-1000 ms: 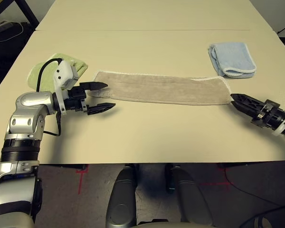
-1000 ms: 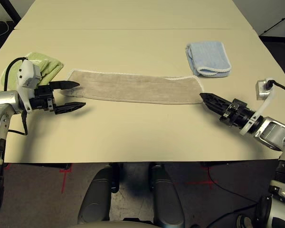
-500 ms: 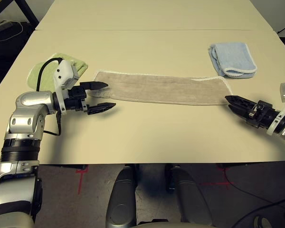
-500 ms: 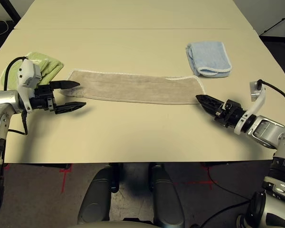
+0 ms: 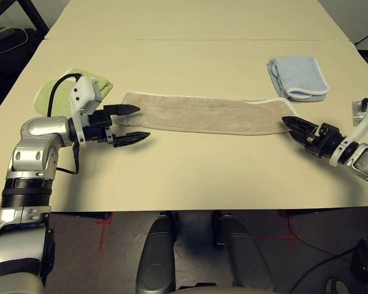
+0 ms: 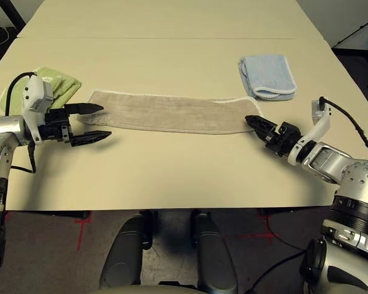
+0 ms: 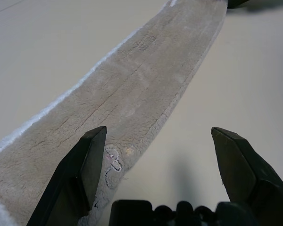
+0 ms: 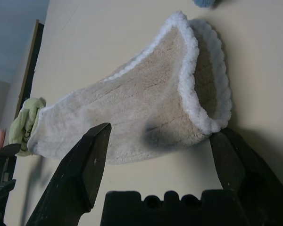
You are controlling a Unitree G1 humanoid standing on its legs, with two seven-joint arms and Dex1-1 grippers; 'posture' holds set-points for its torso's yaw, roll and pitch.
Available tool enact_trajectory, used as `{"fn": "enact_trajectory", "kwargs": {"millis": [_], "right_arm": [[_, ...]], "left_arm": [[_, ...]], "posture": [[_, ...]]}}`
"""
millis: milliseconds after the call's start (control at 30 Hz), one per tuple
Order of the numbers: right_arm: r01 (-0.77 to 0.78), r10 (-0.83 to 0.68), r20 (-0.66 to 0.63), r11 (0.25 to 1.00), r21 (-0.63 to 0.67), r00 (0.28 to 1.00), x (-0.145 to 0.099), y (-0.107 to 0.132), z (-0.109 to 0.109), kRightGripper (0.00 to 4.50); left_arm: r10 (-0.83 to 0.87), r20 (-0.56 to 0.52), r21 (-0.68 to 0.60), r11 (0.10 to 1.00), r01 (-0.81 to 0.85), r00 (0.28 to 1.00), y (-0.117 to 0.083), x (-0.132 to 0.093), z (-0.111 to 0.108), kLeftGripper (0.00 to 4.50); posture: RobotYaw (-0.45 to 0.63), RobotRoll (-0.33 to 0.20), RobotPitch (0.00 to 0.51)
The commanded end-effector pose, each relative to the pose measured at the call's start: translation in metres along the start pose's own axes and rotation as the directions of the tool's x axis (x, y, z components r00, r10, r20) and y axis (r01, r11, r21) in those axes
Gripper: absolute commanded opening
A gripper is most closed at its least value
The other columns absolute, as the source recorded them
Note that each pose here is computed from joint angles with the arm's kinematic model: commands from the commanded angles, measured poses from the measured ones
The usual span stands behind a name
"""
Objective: Fold the towel and set it aside.
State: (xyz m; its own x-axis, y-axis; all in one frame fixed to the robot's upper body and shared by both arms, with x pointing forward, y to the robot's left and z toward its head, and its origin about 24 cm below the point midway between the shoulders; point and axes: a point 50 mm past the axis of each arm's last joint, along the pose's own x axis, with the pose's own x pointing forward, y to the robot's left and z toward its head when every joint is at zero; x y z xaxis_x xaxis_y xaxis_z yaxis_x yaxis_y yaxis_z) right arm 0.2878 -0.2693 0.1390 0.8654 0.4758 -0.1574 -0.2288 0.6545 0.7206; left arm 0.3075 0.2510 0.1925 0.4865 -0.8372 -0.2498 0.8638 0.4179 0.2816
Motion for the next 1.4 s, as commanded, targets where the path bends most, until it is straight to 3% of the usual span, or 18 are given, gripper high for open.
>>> {"fn": "enact_trajectory", "kwargs": {"millis": [33,367,400,833,1100,1400], "right_arm": [[0.074,-0.073,-0.029,0.997,0.018,0.997,-0.001,-0.012,-0.007,3.87],[0.072,-0.072,-0.040,0.997,0.010,0.997,-0.005,-0.012,-0.005,0.17],[0.071,-0.071,-0.040,0.997,0.010,0.997,-0.005,-0.012,-0.006,0.04],[-0.037,0.038,-0.019,0.999,0.039,0.999,-0.014,-0.004,-0.003,0.04],[-0.191,0.189,0.052,0.982,0.018,0.981,-0.013,0.014,0.005,0.04],[-0.303,0.304,0.014,0.952,-0.043,0.953,0.000,0.039,0.006,0.04]], "left_arm": [[-0.022,-0.010,0.000,1.000,0.022,1.000,-0.001,0.002,0.001,4.50],[-0.029,-0.012,0.000,1.000,0.029,0.999,-0.001,0.002,0.002,4.50],[-0.031,-0.012,0.000,1.000,0.031,0.999,-0.001,0.003,0.002,4.50],[-0.041,-0.016,-0.002,0.999,0.041,0.999,-0.001,0.004,0.004,4.50],[-0.044,-0.013,-0.007,0.999,0.043,0.999,0.000,0.005,0.006,4.50],[-0.042,-0.019,-0.009,0.999,0.042,0.999,0.001,0.003,0.005,4.50]], "posture": [[0.12,0.000,0.248],[0.11,0.000,0.245],[0.11,0.000,0.245],[0.11,0.000,0.240],[0.10,0.000,0.232],[0.11,0.000,0.232]]}}
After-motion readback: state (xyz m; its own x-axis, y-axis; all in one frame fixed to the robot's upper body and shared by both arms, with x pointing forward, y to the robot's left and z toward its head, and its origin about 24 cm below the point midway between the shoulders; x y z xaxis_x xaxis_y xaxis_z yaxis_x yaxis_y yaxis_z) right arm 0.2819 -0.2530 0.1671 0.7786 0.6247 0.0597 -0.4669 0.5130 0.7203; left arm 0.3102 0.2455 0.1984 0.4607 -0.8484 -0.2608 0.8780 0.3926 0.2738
